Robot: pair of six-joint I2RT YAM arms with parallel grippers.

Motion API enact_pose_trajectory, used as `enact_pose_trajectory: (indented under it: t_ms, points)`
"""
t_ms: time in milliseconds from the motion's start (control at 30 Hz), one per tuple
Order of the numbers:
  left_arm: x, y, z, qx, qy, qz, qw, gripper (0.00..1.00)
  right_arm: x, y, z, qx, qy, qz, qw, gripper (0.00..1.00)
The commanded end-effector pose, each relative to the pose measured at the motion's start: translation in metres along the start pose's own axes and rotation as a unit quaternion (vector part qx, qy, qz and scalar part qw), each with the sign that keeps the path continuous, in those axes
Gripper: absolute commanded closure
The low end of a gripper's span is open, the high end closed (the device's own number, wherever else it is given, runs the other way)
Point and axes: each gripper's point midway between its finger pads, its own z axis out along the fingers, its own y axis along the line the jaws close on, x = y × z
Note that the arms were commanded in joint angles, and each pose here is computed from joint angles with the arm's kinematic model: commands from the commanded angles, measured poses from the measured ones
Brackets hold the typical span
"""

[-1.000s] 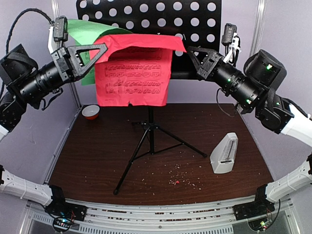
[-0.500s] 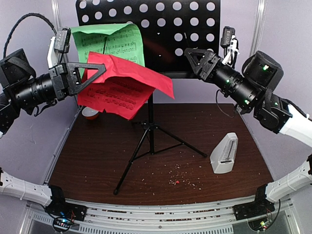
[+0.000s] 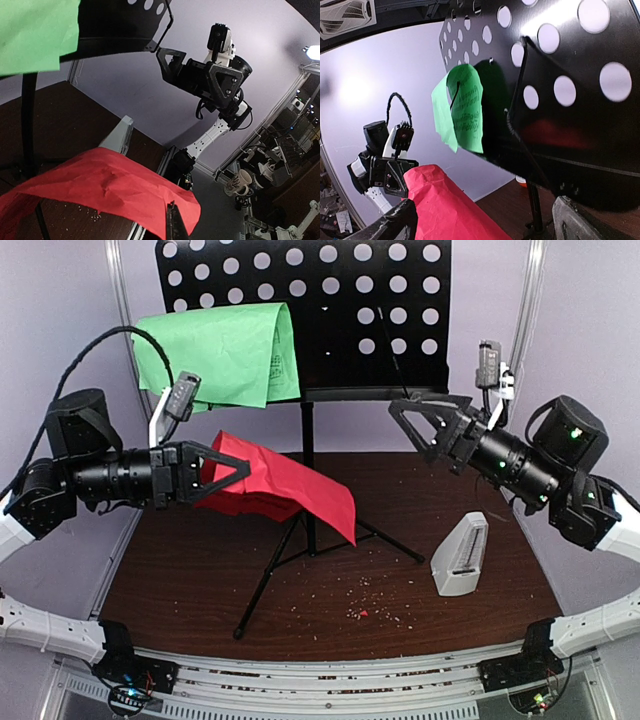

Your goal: Pack up the instrument practice props

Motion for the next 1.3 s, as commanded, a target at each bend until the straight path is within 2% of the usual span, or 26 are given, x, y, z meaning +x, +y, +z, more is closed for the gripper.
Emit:
enact_pose_trajectory:
  t_ms: [0, 300, 467, 700, 733, 800, 867, 933, 1133, 1167, 1267]
  points:
    - [0.002, -0.003, 0.004, 0.028, -0.01, -0.024, 0.999, 1.0, 0.017, 0.014, -0.02, -0.037, 0.001, -0.023, 0.999, 0.03]
    - [0.017, 0.014, 0.019, 0.011, 0.004, -0.053, 0.999, 1.0, 0.09, 0.064, -0.015, 0.009, 0.081, -0.151, 0.985, 0.03]
    - [0.018, 0.017, 0.023, 0.01, 0.002, -0.057, 0.998, 1.0, 0.134, 0.084, -0.003, 0.045, 0.14, -0.247, 0.958, 0.03]
    - [0.024, 0.019, 0.03, 0.017, 0.013, -0.063, 0.998, 1.0, 0.136, 0.075, 0.013, 0.15, 0.139, -0.324, 0.924, 0.05]
    - [0.025, 0.019, 0.031, 0.018, 0.014, -0.063, 0.998, 1.0, 0.136, 0.075, 0.016, 0.162, 0.137, -0.332, 0.919, 0.08]
    - [0.026, 0.019, 0.032, 0.02, 0.016, -0.065, 0.998, 1.0, 0.137, 0.074, 0.021, 0.183, 0.138, -0.349, 0.909, 0.25]
    - [0.027, 0.019, 0.033, 0.022, 0.018, -0.065, 0.997, 1.0, 0.137, 0.074, 0.023, 0.207, 0.134, -0.363, 0.899, 0.35]
    - [0.028, 0.019, 0.034, 0.022, 0.021, -0.065, 0.997, 1.0, 0.139, 0.075, 0.024, 0.222, 0.129, -0.371, 0.892, 0.48]
    - [0.031, 0.019, 0.036, 0.029, 0.026, -0.064, 0.997, 0.98, 0.141, 0.071, 0.021, 0.238, 0.123, -0.346, 0.899, 0.96]
    - [0.03, 0.018, 0.036, 0.03, 0.026, -0.061, 0.997, 0.87, 0.141, 0.07, 0.018, 0.236, 0.123, -0.335, 0.904, 1.0]
    - [0.025, 0.024, 0.032, 0.007, 0.014, -0.046, 0.999, 0.48, 0.143, 0.064, 0.008, 0.213, 0.122, -0.271, 0.931, 1.0]
